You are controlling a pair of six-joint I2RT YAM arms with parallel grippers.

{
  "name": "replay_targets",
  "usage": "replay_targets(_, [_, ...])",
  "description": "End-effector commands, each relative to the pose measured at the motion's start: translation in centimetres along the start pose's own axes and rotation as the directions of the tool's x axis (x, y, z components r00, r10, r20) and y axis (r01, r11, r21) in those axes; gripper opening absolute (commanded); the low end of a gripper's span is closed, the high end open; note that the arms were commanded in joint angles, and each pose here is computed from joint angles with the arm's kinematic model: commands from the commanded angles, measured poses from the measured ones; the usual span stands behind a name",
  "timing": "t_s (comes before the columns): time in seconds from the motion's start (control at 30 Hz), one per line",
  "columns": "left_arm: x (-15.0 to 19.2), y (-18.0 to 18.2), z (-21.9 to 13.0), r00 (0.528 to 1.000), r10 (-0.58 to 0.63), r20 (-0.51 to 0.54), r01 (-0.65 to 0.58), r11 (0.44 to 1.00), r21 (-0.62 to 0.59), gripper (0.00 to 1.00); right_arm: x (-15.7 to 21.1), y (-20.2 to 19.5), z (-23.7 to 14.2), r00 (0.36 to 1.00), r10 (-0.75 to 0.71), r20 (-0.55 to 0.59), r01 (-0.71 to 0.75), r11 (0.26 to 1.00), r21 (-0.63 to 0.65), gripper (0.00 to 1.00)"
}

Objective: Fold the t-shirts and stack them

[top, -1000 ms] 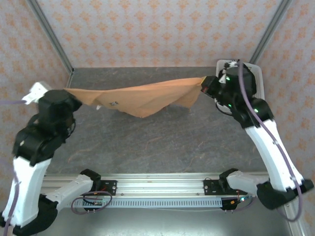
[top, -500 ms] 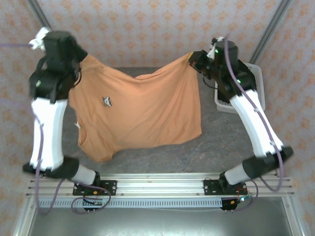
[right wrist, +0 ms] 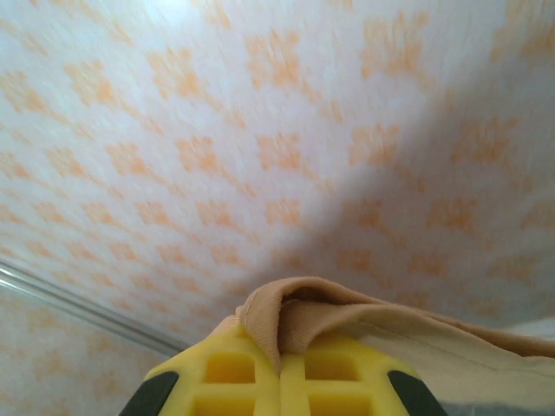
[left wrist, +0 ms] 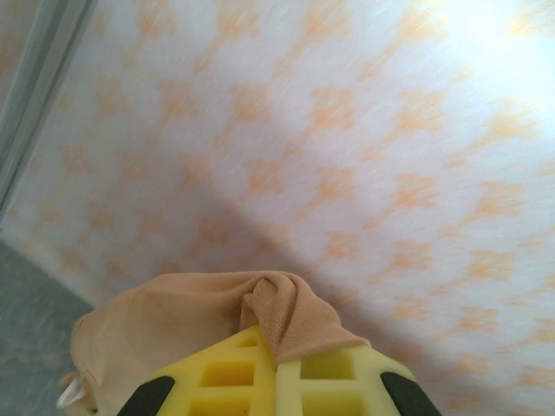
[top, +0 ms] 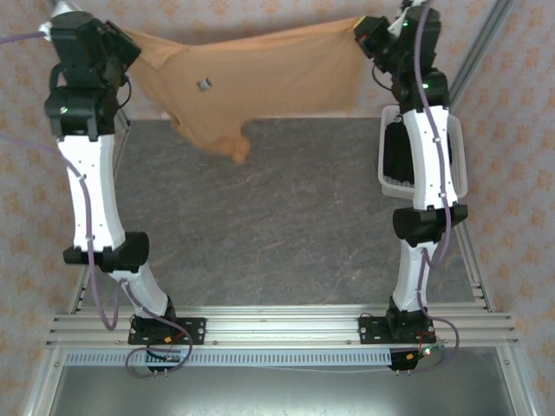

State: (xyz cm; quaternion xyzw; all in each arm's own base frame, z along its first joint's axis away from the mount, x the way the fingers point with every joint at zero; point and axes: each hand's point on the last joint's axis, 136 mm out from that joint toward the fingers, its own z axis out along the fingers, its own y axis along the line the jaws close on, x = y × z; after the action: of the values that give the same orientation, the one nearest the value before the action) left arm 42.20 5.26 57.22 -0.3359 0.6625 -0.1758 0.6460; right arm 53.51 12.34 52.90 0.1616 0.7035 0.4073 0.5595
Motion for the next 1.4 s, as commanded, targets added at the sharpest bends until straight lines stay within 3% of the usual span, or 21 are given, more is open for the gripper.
replay_targets(0.0, [-2.0,-1.8,-4.6,0.999,0.014,0.048,-0.017,0.997,0.077,0.0,-0.3,-2.3,-0.8,1.0,0.0,-0.017,0.002,0.997,0.083,0.0])
replay_targets(0.1, [4.2,1.5,-4.3,0.992,0.019,-0.128,-0.021,1.0,-0.013,0.0,2.7,-5.9,-0.1,0.992,0.008,-0.128,0.016,0.984,0.18,0.0])
replay_targets(0.2, [13.8,7.6,-4.1,0.94,-0.04,-0.338,-0.008,0.99,-0.14,0.0,8.8,-12.2,0.5,0.953,0.067,-0.297,0.039,0.941,0.337,0.0])
replay_targets(0.3, [23.5,14.9,-5.9,0.863,-0.069,-0.501,-0.091,0.953,-0.288,0.0,16.1,-18.6,-0.9,0.901,0.168,-0.399,0.036,0.889,0.456,0.0])
replay_targets(0.4, [32.8,21.8,-8.4,0.749,-0.185,-0.636,-0.129,0.901,-0.414,0.0,23.8,-24.0,-3.9,0.851,0.291,-0.437,-0.007,0.838,0.545,0.0])
replay_targets(0.47, [37.9,25.2,-10.5,0.676,-0.273,-0.685,-0.137,0.866,-0.481,0.0,28.7,-26.9,-6.5,0.798,0.369,-0.476,0.003,0.788,0.616,0.0])
replay_targets(0.57, [42.7,27.9,-13.0,0.608,-0.379,-0.697,-0.122,0.823,-0.554,0.0,33.5,-29.5,-10.0,0.753,0.403,-0.52,0.072,0.735,0.674,0.0])
replay_targets(0.77, [44.3,30.2,-17.7,0.574,-0.459,-0.678,-0.178,0.738,-0.651,0.0,37.5,-32.1,-16.5,0.707,0.451,-0.545,0.185,0.625,0.758,0.0])
replay_targets(1.07, [43.6,31.3,-22.9,0.534,-0.569,-0.625,-0.153,0.662,-0.733,0.0,35.1,-32.3,-23.8,0.744,0.406,-0.53,0.317,0.484,0.816,0.0])
replay_targets(1.37, [43.5,27.4,-23.9,0.427,-0.55,-0.718,-0.15,0.74,-0.656,0.0,33.9,-31.7,-28.0,0.757,0.366,-0.541,0.361,0.455,0.814,0.0])
